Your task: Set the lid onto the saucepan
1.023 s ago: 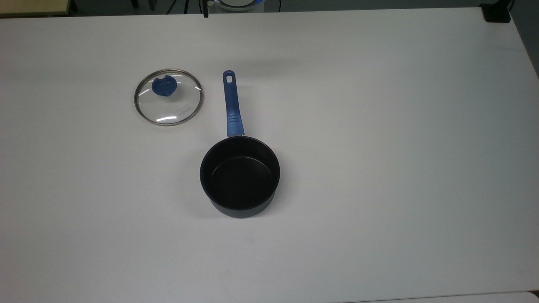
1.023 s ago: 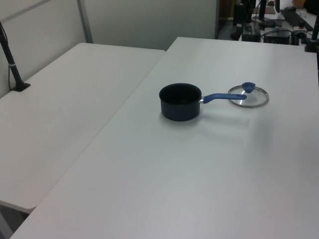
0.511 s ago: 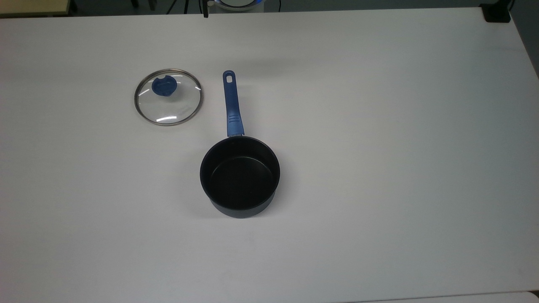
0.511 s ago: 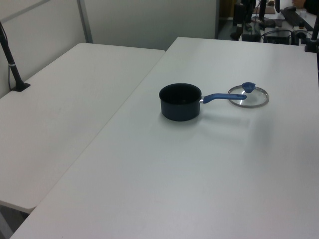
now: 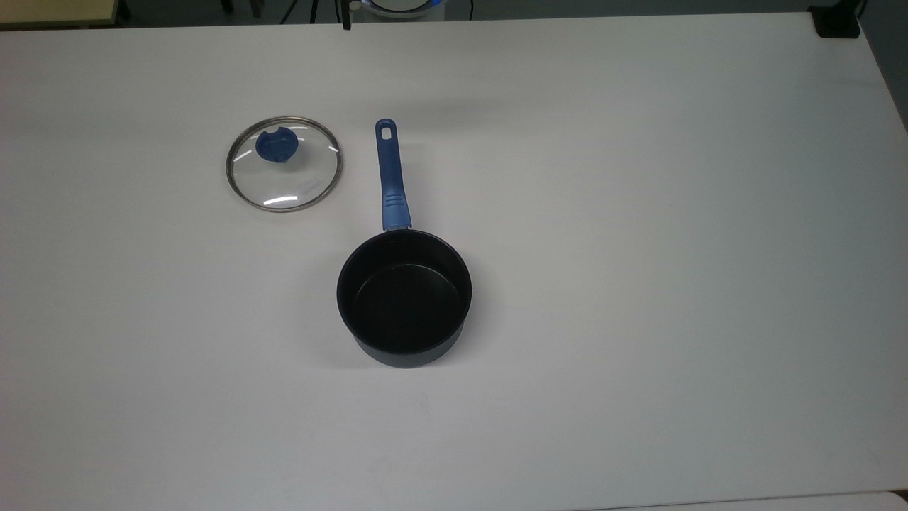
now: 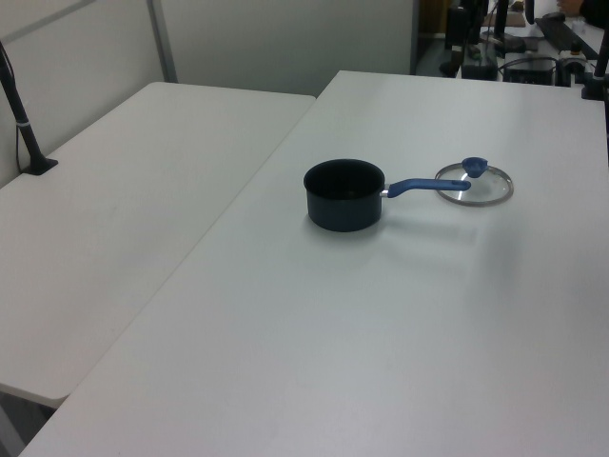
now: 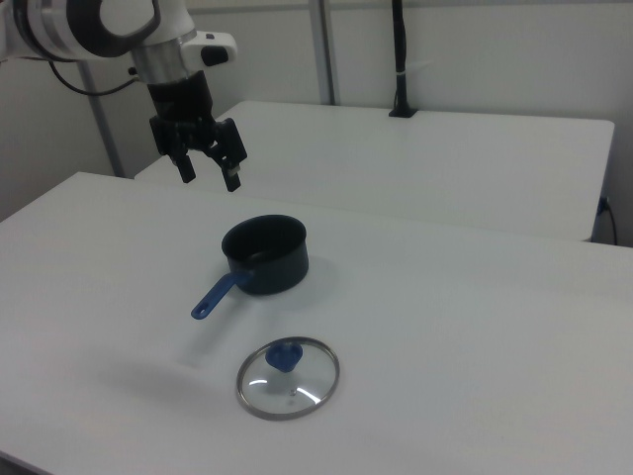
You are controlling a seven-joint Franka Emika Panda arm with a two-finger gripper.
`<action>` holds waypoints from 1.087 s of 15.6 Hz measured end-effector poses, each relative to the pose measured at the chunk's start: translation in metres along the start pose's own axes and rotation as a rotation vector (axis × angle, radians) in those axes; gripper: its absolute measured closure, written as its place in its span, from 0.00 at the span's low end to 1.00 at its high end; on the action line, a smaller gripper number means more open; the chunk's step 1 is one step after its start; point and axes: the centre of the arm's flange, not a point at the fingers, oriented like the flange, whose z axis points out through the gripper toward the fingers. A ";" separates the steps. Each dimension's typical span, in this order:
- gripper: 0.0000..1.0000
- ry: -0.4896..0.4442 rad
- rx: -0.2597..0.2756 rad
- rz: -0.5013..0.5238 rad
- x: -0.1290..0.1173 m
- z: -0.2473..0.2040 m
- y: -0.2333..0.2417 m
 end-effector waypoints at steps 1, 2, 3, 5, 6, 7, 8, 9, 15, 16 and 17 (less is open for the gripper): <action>0.00 0.000 0.000 0.000 0.000 0.000 0.000; 0.00 0.000 0.000 0.000 0.000 0.000 0.000; 0.00 0.000 0.000 0.000 0.000 0.000 0.000; 0.00 0.000 0.000 0.001 0.000 0.000 0.001; 0.00 0.000 0.000 0.002 0.000 0.000 0.001; 0.00 0.000 0.000 0.004 0.000 0.000 0.002; 0.00 0.000 0.000 0.006 0.000 0.000 0.003; 0.00 -0.001 0.000 0.003 0.000 0.000 0.004; 0.00 -0.050 0.004 -0.316 -0.007 0.011 0.048; 0.00 -0.072 0.002 -0.406 -0.010 0.019 0.062; 0.00 -0.097 -0.002 -0.473 -0.015 0.027 0.078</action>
